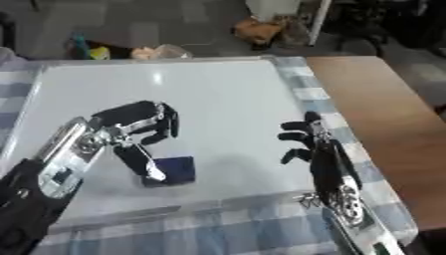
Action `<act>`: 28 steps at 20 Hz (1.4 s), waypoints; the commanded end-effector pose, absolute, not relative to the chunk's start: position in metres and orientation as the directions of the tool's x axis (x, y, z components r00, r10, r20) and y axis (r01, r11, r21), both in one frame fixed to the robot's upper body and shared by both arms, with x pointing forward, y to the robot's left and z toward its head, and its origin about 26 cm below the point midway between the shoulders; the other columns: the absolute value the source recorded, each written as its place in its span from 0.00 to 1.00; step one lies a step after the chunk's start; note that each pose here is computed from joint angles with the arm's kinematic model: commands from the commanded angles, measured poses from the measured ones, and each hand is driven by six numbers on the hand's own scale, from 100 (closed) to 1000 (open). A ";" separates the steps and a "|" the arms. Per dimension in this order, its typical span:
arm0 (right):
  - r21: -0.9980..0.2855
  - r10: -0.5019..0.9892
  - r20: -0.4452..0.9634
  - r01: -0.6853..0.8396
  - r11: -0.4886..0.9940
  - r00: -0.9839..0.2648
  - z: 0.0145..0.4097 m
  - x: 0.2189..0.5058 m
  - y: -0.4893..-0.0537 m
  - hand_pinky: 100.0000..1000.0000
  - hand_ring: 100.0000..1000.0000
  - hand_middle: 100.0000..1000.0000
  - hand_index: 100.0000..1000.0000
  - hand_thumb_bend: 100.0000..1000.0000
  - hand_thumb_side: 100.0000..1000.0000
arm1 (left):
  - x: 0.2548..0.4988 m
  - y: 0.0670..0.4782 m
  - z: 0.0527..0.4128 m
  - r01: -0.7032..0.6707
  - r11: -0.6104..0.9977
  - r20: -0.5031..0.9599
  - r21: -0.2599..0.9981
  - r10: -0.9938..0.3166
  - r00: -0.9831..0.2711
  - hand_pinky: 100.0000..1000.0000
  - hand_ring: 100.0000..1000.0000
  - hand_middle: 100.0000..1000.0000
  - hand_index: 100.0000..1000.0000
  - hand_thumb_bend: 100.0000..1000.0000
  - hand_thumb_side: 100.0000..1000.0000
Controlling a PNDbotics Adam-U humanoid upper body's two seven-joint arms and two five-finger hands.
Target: Wipe the whiteboard clean with a brush.
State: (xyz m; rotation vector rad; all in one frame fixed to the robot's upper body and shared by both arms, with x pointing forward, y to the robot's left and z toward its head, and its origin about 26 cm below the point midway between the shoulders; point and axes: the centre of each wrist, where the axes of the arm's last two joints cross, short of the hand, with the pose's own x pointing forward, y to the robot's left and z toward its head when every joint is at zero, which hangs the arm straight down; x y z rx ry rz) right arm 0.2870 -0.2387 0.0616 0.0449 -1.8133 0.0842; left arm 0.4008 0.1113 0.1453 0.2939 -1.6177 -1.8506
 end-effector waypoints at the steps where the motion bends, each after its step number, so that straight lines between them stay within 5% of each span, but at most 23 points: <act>1: -0.044 0.020 0.963 -0.083 0.996 -0.267 0.069 0.288 -0.239 0.31 0.66 0.66 0.62 0.00 1.00 | 0.401 0.108 0.154 0.307 -0.025 0.234 0.951 -0.587 -0.775 0.55 0.51 0.50 0.00 0.74 0.16; 28: -0.044 0.020 0.964 -0.083 0.996 -0.265 0.068 0.288 -0.239 0.31 0.66 0.66 0.62 0.00 1.00 | 0.402 0.110 0.127 0.385 -0.079 0.261 0.920 -0.607 -0.751 0.51 0.48 0.47 0.00 0.74 0.15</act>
